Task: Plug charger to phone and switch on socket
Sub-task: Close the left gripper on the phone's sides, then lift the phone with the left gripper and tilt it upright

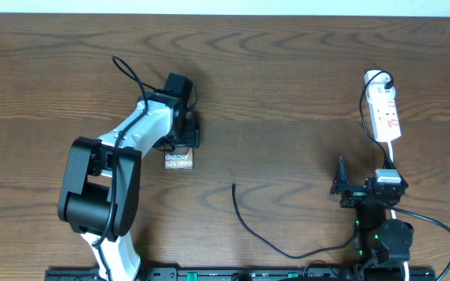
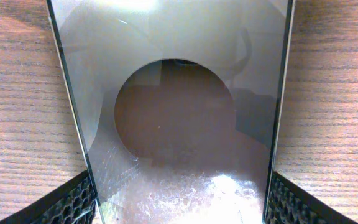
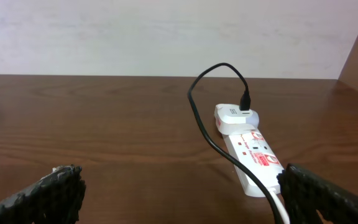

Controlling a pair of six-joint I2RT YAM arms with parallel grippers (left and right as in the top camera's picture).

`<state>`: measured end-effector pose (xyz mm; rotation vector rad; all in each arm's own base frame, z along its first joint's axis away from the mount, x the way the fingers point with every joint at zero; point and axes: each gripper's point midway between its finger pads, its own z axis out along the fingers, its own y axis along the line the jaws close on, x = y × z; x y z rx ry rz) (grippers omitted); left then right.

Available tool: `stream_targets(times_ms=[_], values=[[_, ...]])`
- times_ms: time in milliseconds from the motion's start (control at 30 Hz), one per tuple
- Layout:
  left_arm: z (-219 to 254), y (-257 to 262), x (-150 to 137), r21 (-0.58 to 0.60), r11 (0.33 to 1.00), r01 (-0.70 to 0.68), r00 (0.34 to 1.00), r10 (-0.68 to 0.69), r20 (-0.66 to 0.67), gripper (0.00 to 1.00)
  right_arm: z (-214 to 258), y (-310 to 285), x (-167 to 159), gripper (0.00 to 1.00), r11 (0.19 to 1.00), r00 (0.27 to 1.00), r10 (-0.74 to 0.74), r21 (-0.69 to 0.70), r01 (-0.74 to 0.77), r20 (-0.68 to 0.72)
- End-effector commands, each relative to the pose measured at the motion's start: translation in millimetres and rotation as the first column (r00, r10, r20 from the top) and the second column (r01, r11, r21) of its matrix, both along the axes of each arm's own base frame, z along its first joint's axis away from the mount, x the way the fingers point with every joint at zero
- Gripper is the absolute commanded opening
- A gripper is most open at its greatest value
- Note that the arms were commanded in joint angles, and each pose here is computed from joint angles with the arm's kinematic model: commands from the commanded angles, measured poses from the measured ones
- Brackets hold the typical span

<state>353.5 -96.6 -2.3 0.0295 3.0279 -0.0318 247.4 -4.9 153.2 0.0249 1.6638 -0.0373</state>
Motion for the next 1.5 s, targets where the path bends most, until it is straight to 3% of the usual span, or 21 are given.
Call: stream_targets(times_ms=[0,367,900,1200,1467], values=[[-6,3,-8,0.013,1.0,-0.001,1.0,0.002,-0.023,0.07,-1,-1,0,0.99,1.0,1.0,-0.005,0.014,0.005,0.001],[30,-2,10,-0.017,1.0,0.0,0.997,0.002,0.084,0.07,-1,-1,0,0.99,1.0,1.0,-0.006,0.014,0.006,0.001],[79,-5,11,-0.061,0.998,0.006,0.984,0.005,0.178,0.08,-1,-1,0,0.99,1.0,1.0,-0.006,0.014,0.006,0.001],[135,-19,10,-0.347,0.937,0.032,0.971,0.054,0.235,0.07,-1,-1,0,0.99,1.0,1.0,-0.006,0.014,0.006,0.001],[177,-12,11,-0.67,0.742,-0.022,0.968,0.182,0.171,0.07,-1,-1,0,0.99,1.0,1.0,-0.006,0.014,0.006,0.001]])
